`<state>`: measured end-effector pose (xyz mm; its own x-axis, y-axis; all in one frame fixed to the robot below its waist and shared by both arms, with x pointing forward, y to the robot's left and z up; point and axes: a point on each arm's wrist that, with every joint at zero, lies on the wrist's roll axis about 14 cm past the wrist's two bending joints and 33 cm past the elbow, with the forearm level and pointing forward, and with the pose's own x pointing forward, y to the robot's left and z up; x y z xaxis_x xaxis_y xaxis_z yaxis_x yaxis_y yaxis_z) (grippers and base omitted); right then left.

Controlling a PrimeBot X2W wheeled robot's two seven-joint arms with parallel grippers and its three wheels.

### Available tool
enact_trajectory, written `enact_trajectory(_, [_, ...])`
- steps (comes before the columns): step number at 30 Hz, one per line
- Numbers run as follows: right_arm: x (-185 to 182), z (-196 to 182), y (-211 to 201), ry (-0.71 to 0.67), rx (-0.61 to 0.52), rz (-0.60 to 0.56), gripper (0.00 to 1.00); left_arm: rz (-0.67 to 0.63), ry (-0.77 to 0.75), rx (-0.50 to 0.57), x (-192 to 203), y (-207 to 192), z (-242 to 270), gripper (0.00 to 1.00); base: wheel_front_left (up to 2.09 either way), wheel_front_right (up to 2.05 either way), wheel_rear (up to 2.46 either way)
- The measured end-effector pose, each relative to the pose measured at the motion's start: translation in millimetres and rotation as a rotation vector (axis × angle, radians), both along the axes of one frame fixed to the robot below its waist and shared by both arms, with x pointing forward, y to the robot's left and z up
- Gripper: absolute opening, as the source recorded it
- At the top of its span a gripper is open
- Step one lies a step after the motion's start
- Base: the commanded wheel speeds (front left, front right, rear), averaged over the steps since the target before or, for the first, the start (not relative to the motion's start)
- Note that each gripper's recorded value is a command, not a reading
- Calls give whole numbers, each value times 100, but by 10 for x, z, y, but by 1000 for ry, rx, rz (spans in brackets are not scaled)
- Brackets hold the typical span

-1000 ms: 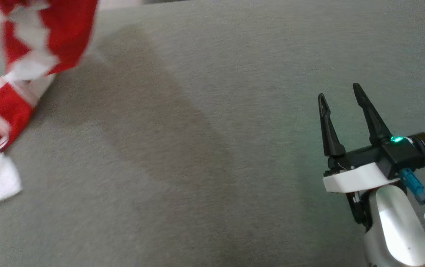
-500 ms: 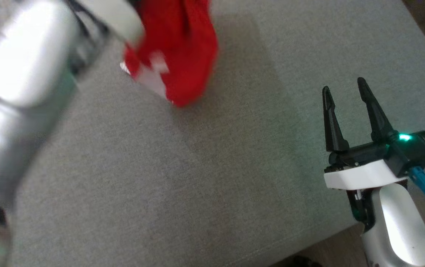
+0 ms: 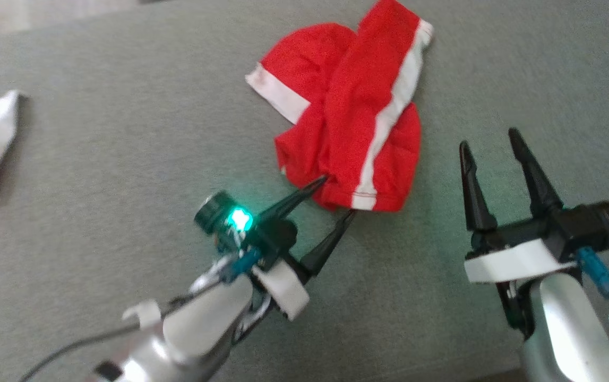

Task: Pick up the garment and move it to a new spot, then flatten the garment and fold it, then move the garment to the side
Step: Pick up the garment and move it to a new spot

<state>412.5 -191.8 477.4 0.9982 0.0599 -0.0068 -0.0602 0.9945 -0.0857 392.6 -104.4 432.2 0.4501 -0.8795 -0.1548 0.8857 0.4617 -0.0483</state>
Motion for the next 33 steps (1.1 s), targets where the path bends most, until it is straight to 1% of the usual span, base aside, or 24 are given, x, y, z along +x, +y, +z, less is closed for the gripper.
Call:
enact_trajectory(3, [-53,-5,118,3,5,31,100,102,-20,6,-70,209,38,100,0,0,0])
enact_trajectory(7, [-189,-10,230,10,15,58,100,267,-10,-39,-213,545,158,100,0,0,0])
enact_trajectory(14, [-476,-17,346,17,43,84,100,722,3,-112,-421,1583,309,100,0,0,0])
enact_trajectory(17, [-562,-14,426,17,59,107,100,895,-41,-140,-529,1997,444,100,0,0,0])
enact_trajectory(19, [-604,3,493,13,74,125,100,984,-74,-171,-601,2199,559,100,0,0,0])
enact_trajectory(22, [-662,26,572,6,84,148,100,1053,-128,-191,-737,2366,692,100,0,0,0])
enact_trajectory(25, [-744,28,659,7,102,173,100,1101,-175,-186,-893,2509,770,100,0,0,0])
enact_trajectory(28, [-790,10,692,12,106,182,100,1131,-168,-162,-979,2591,703,100,0,0,0])
enact_trajectory(33, [-804,10,682,12,108,179,100,1122,-200,-133,-992,2608,727,100,0,0,0])
